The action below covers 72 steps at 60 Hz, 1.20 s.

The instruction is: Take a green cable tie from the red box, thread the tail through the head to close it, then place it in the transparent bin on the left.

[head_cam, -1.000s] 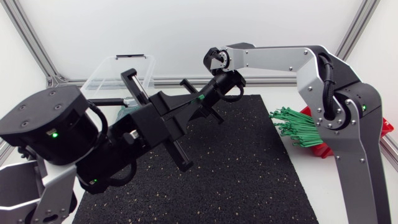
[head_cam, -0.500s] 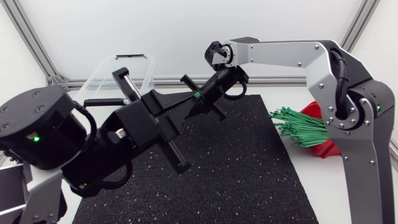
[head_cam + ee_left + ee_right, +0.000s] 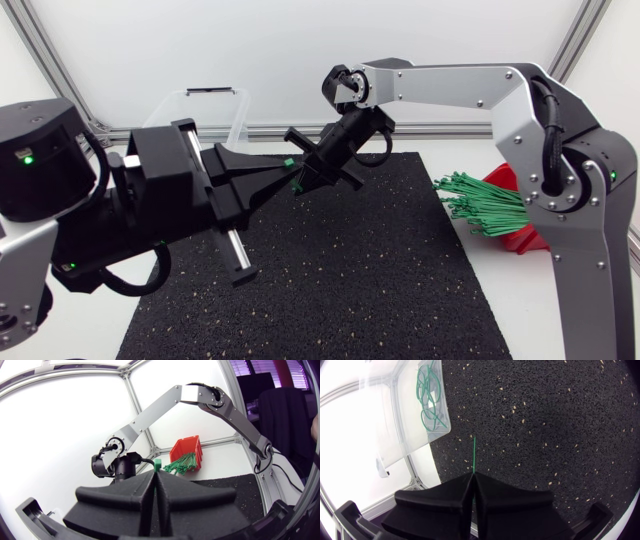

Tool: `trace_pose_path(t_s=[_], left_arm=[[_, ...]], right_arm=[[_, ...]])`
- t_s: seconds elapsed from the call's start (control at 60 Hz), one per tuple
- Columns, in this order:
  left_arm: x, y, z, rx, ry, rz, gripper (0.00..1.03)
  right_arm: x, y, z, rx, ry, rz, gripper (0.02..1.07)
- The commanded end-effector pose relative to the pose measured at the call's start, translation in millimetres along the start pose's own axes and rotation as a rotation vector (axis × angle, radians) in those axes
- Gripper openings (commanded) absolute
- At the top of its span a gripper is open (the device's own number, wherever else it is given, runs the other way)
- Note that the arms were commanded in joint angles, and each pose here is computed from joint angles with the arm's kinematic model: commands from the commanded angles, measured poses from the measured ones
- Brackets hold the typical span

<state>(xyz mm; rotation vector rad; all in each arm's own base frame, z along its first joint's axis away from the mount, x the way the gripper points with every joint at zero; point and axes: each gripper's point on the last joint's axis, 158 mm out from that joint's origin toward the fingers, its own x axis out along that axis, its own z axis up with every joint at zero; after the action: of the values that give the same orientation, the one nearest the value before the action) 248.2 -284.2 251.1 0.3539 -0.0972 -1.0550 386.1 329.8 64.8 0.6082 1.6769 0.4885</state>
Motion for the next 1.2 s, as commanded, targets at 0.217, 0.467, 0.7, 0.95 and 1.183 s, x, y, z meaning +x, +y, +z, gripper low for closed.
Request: trace_pose_path(t_s=[0.217,0.467,0.7,0.95,1.183], left_arm=[[-12,-3,15,-0.113,-0.024,-0.080,0.04],[-21,-10,16,-0.138,-0.023,-0.122,0.04],[-27,-12,15,-0.140,-0.020,-0.123,0.04],[-32,-17,15,-0.181,-0.018,-0.177,0.04],[-38,-25,13,-0.232,-0.017,-0.243,0.04]], right_arm=[[-6,12,-24,-0.202,-0.059,-0.042,0.08],[-11,9,-29,-0.329,-0.119,-0.083,0.08],[-20,8,-13,-0.424,-0.283,-0.106,0.08],[-21,8,-16,-0.542,-0.356,-0.152,0.08],[-34,22,-27,-0.688,-0.453,-0.160,0.08]])
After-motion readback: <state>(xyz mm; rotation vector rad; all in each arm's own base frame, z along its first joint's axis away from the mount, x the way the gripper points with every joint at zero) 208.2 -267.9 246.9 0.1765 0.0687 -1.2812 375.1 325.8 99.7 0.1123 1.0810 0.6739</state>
